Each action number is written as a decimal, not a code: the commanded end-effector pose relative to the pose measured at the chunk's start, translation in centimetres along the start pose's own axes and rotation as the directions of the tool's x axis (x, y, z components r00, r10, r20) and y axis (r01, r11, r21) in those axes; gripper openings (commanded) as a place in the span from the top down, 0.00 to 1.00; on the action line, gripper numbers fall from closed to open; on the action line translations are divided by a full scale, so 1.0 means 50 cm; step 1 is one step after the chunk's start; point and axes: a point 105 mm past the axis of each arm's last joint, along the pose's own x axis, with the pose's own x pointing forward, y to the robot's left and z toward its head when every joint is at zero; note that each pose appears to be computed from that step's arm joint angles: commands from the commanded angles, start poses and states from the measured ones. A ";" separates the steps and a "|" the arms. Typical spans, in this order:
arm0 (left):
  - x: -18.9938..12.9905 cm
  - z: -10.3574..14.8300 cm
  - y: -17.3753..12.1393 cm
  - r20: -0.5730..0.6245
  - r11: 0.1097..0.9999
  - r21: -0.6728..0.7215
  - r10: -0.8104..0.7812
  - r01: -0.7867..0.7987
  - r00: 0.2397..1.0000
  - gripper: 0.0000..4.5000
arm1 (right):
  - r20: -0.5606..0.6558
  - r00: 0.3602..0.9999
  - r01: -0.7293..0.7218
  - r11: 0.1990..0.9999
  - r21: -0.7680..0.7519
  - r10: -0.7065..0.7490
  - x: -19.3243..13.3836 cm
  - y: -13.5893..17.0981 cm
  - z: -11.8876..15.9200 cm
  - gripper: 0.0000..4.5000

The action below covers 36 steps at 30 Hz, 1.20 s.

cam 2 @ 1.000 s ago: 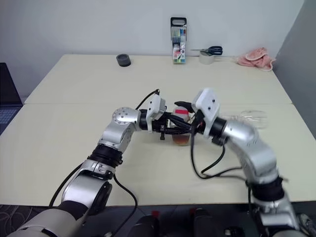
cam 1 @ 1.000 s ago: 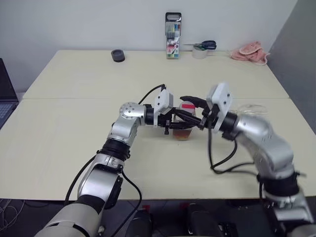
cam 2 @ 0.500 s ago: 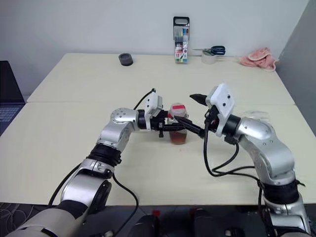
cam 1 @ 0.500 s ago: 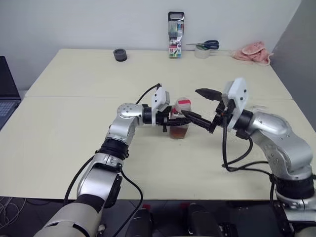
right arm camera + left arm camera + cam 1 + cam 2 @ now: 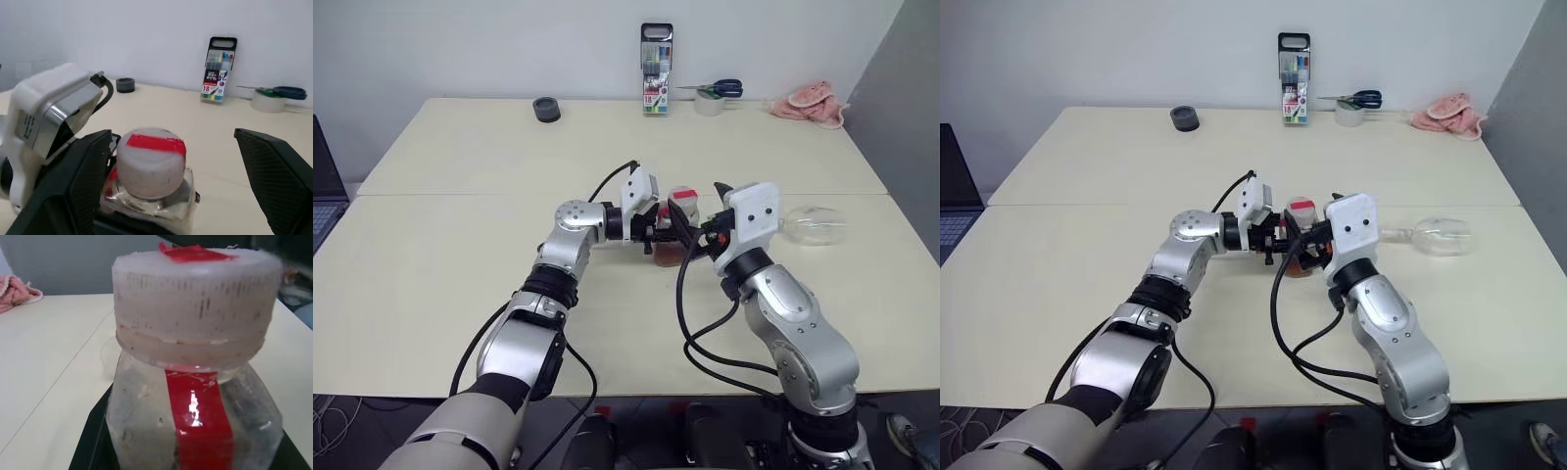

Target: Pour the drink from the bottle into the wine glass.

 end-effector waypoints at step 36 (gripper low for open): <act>-0.040 0.056 -0.007 0.032 0.989 0.085 -0.122 0.119 0.992 0.63 | -0.086 0.722 -0.688 0.726 0.016 0.686 0.020 -0.026 0.038 0.42</act>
